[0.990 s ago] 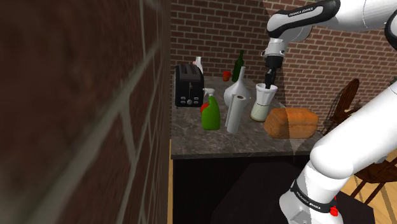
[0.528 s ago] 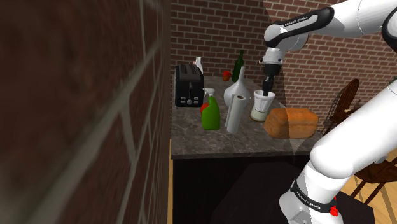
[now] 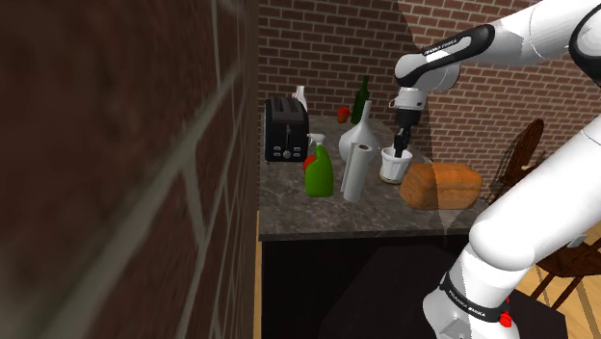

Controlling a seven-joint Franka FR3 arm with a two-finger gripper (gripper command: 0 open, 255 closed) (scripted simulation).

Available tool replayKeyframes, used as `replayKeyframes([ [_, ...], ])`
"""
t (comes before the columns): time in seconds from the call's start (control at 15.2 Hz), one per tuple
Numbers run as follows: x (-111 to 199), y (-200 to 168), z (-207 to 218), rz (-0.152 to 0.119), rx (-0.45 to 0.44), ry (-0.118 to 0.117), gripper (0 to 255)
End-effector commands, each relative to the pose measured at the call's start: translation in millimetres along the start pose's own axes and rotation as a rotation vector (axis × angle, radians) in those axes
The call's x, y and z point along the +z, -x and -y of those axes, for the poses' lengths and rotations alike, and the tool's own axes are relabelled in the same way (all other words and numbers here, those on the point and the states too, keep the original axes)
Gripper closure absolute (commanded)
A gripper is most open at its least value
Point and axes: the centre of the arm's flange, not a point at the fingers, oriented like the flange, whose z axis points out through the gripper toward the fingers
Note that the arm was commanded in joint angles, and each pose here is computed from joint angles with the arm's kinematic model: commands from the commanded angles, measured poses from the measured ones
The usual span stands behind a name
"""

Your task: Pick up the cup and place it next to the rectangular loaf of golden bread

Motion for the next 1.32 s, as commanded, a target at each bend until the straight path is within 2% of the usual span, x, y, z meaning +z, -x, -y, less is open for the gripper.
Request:
replayKeyframes([
  [0.0, 10.5, -1.3, -2.1, -0.001, 0.000, 0.000, 255],
  [1.12, 96.6, -14.2, -24.1, -0.001, 0.000, 0.000, 255],
  [1.25, 99.7, -14.6, -24.9, -0.001, 0.000, 0.000, 255],
])
